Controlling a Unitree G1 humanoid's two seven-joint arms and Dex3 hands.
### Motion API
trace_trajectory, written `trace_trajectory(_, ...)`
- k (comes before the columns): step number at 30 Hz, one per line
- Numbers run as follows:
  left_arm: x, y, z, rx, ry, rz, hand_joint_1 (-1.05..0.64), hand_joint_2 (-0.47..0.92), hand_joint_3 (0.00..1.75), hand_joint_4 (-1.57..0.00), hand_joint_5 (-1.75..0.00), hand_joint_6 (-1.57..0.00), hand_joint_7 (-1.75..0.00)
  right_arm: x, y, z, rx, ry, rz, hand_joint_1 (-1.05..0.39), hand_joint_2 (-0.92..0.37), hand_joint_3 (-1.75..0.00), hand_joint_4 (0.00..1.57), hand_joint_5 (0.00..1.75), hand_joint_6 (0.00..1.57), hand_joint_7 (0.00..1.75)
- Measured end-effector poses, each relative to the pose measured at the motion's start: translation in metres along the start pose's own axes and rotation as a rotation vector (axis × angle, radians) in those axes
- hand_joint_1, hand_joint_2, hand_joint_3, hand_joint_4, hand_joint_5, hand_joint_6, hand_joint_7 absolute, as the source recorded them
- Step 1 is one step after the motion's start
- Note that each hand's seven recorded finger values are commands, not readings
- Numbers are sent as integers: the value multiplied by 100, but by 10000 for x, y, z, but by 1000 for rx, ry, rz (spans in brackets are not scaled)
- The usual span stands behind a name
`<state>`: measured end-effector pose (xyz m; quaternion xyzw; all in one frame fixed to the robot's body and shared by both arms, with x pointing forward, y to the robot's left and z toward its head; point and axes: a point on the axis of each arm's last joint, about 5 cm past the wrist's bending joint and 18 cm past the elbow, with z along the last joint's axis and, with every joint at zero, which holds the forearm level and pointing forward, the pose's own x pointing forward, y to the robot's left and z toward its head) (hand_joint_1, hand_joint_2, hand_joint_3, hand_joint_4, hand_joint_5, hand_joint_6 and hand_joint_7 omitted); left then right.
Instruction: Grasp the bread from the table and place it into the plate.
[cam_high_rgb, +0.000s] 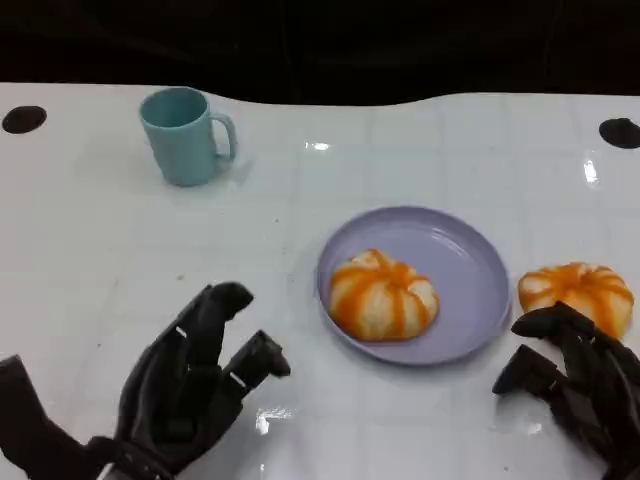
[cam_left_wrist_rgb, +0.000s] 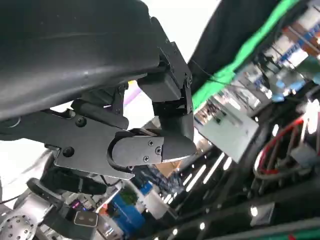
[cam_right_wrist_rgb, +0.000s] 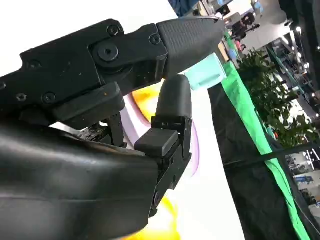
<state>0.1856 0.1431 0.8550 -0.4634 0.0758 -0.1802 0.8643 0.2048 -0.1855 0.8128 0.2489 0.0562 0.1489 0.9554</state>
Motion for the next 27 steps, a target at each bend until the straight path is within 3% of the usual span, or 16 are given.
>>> trace_trajectory(4, -68, 11, -59, 5, 14, 39, -51, 92, 37, -80, -175, -57, -174, -11, -1, 1, -6, 0, -2, -54, -92, -19, 65, 156, 66, 116)
trace_trajectory(27, -101, 22, -120, 64, 26, 34, -51, 92, 43, -80, -175, -57, -175, -59, -1, 13, 7, 17, -7, -54, -92, -17, 63, 160, 65, 117)
